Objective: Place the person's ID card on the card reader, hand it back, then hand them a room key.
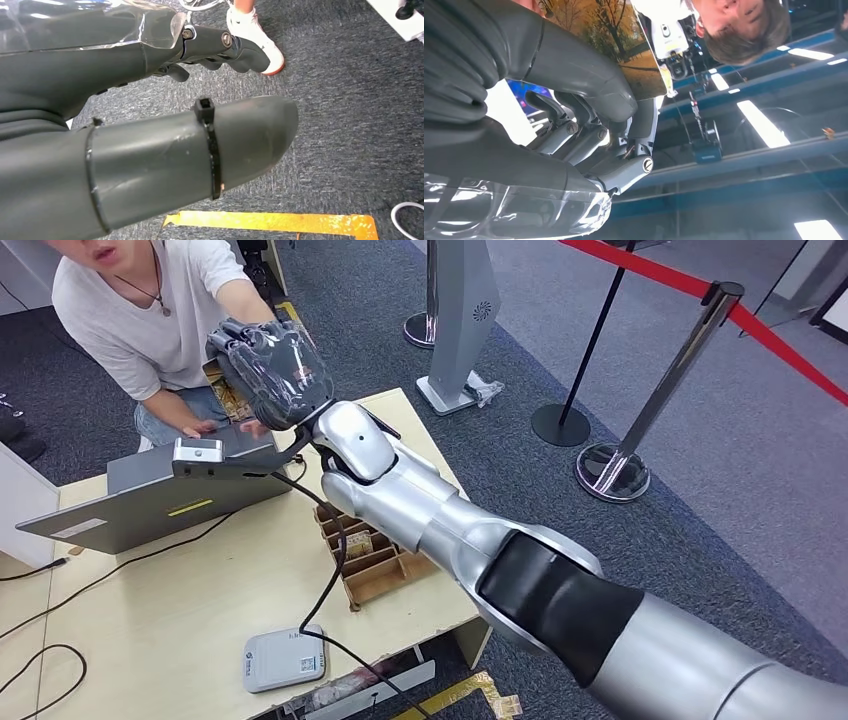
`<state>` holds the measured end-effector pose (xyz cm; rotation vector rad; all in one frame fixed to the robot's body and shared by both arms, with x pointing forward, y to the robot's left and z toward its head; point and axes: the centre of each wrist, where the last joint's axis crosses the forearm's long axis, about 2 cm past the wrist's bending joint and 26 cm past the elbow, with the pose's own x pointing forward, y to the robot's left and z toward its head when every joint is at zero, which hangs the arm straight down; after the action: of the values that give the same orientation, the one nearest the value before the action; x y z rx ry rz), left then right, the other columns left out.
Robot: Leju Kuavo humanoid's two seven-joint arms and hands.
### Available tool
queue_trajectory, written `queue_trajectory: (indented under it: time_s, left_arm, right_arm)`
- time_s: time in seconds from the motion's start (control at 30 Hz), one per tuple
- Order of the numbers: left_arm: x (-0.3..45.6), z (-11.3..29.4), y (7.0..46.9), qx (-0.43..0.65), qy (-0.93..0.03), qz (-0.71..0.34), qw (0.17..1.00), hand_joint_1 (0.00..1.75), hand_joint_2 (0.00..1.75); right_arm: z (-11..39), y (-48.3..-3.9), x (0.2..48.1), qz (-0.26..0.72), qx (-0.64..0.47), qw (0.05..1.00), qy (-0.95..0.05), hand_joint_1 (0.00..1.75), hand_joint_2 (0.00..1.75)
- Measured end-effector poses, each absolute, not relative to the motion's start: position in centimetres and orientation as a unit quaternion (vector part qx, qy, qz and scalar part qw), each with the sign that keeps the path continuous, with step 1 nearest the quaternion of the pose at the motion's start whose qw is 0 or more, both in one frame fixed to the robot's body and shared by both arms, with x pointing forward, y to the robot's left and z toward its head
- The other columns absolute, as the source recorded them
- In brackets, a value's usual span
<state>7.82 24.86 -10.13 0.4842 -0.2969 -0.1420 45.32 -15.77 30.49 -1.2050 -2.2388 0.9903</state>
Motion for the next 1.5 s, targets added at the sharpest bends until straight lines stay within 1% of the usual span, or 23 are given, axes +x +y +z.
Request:
queue_trajectory:
  time_s: [0.2, 0.27, 0.33, 0.4, 0.63, 0.77, 1.0, 1.27, 1.5]
  left_arm:
    - [7.8, -10.1, 24.8, 0.239, -0.151, -0.068, 0.957, 0.00, 0.00]
    - [7.8, -10.1, 24.8, 0.239, -0.150, -0.068, 0.957, 0.00, 0.00]
    - [7.7, -10.1, 24.8, 0.239, -0.150, -0.067, 0.957, 0.00, 0.00]
    - [7.7, -10.1, 24.8, 0.239, -0.149, -0.067, 0.957, 0.00, 0.00]
    - [7.6, -10.2, 24.8, 0.241, -0.145, -0.062, 0.958, 0.00, 0.00]
    - [7.6, -10.2, 24.8, 0.242, -0.144, -0.061, 0.958, 0.00, 0.00]
    - [7.3, -10.2, 24.9, 0.244, -0.141, -0.059, 0.958, 0.00, 0.00]
    - [6.6, -10.3, 24.9, 0.245, -0.139, -0.054, 0.958, 0.00, 0.00]
    - [5.9, -10.4, 25.1, 0.245, -0.136, -0.042, 0.959, 0.00, 0.00]
  right_arm:
    - [29.9, -15.1, 45.9, 0.360, -0.433, 0.222, -0.796, 1.75, 1.75]
    - [29.5, -14.9, 45.9, 0.364, -0.432, 0.227, -0.793, 1.30, 1.75]
    - [29.2, -14.8, 46.0, 0.367, -0.431, 0.233, -0.791, 0.43, 1.75]
    - [28.9, -14.8, 46.0, 0.370, -0.430, 0.239, -0.788, 0.00, 1.75]
    - [28.7, -14.5, 46.2, 0.366, -0.419, 0.254, -0.792, 0.00, 1.75]
    - [28.7, -14.2, 46.1, 0.365, -0.409, 0.253, -0.797, 0.00, 0.00]
    - [29.0, -13.8, 46.0, 0.367, -0.385, 0.248, -0.810, 0.00, 0.00]
    - [29.5, -12.9, 44.8, 0.376, -0.313, 0.262, -0.832, 0.00, 0.00]
    - [29.4, -14.7, 43.7, 0.389, -0.269, 0.271, -0.838, 0.00, 0.00]
